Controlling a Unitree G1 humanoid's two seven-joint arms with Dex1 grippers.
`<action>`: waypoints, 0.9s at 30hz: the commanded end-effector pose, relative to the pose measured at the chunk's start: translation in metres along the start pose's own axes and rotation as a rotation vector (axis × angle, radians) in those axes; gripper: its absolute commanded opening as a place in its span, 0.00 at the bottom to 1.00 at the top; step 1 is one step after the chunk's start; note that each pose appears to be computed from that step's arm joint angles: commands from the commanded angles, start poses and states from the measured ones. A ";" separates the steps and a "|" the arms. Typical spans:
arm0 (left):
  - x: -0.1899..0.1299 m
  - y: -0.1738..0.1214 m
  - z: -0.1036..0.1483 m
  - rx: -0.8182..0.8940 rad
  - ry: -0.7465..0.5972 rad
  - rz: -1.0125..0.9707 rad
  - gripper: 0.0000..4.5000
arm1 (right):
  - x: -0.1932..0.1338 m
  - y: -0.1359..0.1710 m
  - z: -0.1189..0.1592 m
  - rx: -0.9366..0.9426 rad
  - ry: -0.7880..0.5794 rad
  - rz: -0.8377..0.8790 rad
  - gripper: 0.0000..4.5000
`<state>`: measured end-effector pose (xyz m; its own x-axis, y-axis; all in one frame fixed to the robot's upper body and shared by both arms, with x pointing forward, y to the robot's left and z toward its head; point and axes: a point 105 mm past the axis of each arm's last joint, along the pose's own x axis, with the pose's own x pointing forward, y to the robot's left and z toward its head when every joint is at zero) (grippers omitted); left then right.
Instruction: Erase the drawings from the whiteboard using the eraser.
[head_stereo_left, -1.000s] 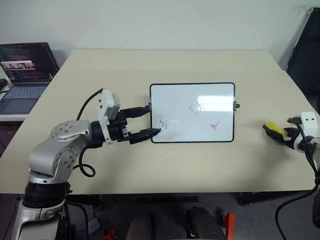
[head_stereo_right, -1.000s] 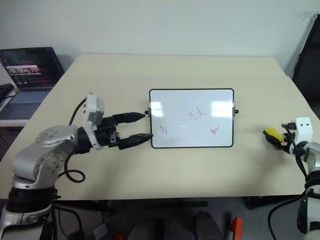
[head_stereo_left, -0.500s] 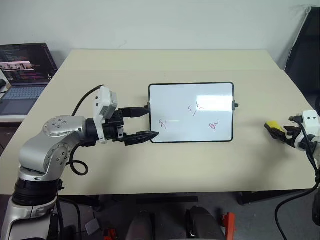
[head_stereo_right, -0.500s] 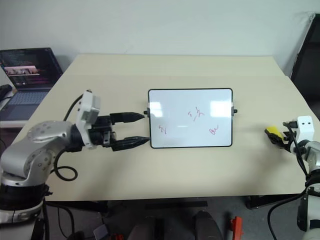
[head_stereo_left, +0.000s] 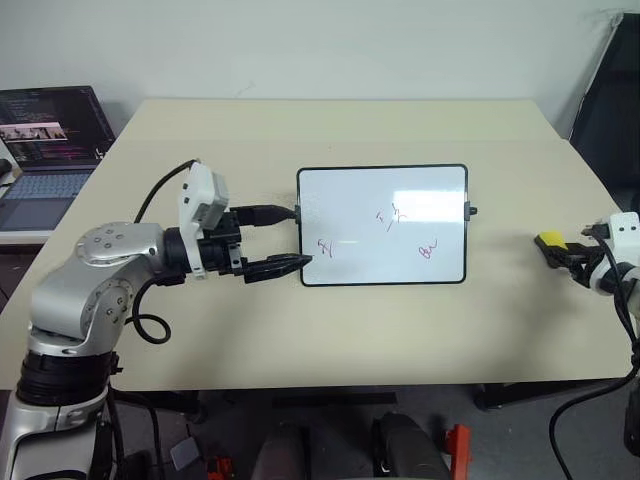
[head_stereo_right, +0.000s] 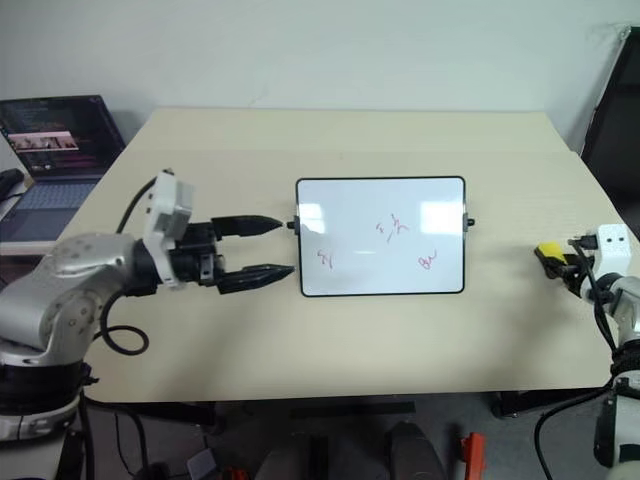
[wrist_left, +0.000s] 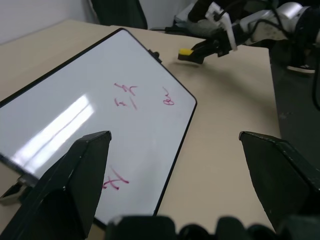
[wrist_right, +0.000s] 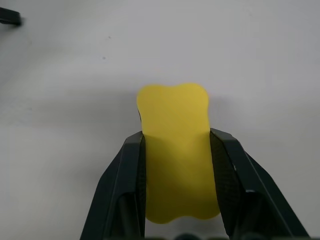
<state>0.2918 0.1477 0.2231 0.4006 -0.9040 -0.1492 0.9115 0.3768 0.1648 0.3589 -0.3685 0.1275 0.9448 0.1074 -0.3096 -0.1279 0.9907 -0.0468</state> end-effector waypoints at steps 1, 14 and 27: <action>-0.016 0.009 0.013 0.075 -0.009 0.058 1.00 | -0.022 0.010 0.059 -0.105 -0.141 0.054 0.32; -0.054 0.027 -0.029 0.011 0.106 0.184 1.00 | -0.047 0.263 0.135 -0.546 -0.340 0.754 0.32; -0.049 0.018 -0.062 -0.003 0.120 0.209 1.00 | 0.027 0.339 0.113 -0.819 -0.388 0.650 0.32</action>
<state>0.2953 0.2153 0.1643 0.5902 -0.7692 -0.2451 0.8071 0.5680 0.1609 0.3683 -0.0205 0.1977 0.6086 0.7581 -0.2343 -0.7171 0.3992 -0.5713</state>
